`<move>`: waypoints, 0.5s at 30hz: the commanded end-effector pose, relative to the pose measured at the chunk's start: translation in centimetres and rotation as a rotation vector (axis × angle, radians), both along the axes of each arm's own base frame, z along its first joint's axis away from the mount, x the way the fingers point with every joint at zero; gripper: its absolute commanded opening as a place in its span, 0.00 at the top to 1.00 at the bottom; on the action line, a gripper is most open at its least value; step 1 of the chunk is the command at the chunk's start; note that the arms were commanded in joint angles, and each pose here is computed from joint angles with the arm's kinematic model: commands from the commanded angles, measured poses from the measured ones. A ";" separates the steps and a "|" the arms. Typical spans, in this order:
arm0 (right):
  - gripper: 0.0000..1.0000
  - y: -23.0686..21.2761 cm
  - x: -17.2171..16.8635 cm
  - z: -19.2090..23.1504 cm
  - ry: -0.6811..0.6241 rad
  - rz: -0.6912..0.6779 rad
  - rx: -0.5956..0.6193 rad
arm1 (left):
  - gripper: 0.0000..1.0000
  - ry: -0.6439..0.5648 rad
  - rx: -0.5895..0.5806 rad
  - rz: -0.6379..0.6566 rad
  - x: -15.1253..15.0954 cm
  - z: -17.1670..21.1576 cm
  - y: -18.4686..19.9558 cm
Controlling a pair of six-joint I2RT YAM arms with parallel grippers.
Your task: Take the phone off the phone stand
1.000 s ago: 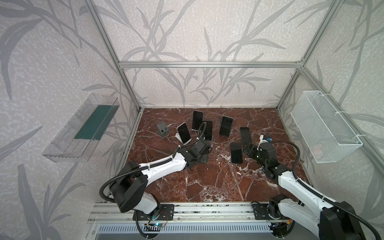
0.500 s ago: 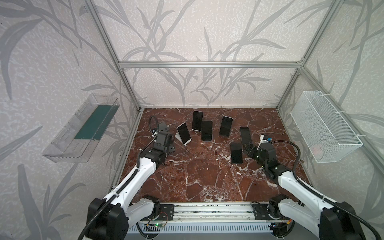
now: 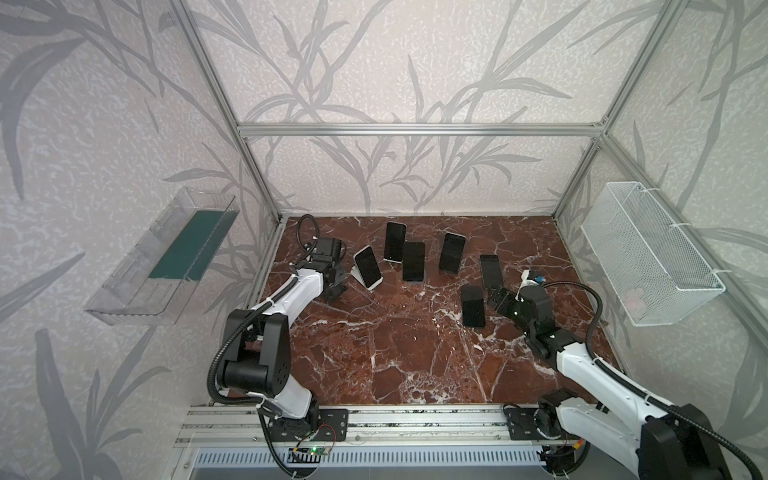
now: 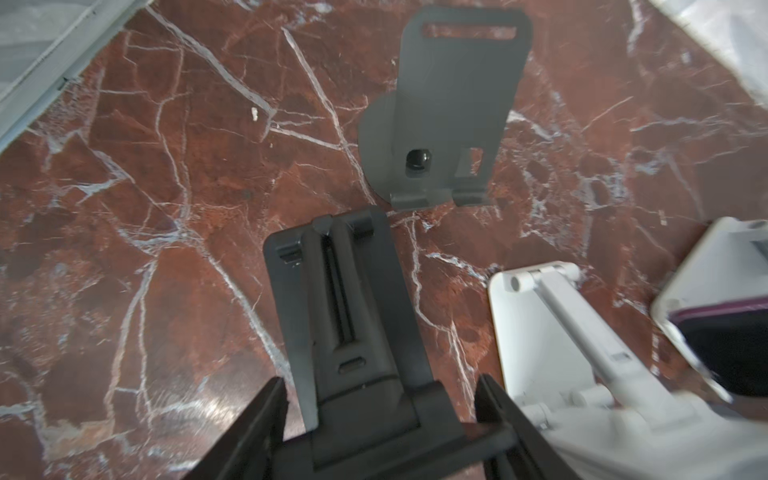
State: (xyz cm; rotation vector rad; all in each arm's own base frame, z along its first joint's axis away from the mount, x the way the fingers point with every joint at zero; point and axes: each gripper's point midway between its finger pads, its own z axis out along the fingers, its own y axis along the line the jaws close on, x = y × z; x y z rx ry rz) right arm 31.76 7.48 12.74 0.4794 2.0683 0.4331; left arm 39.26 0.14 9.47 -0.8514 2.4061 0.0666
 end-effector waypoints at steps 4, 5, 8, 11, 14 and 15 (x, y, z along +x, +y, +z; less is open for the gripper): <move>0.13 0.4 0.4 0.5 -0.027 0.011 0.007 | 0.42 0.055 0.086 0.043 0.8 -1.0 1.5; 0.13 0.5 0.4 0.5 -0.026 0.016 0.008 | 0.42 0.061 0.080 0.037 1.0 -1.3 1.4; 0.13 0.5 0.5 0.3 -0.021 0.017 0.008 | 0.40 0.077 0.057 0.023 1.2 -2.0 0.9; 0.13 0.5 0.5 0.3 -0.020 0.016 0.007 | 0.32 0.091 0.039 0.018 1.3 -2.1 0.6; 0.13 0.4 0.5 0.3 -0.019 0.012 0.005 | 0.24 0.097 0.035 0.007 1.0 -1.8 0.5; 0.13 0.5 0.5 0.3 -0.020 0.013 0.006 | 0.21 0.096 0.032 0.007 0.9 -1.6 0.5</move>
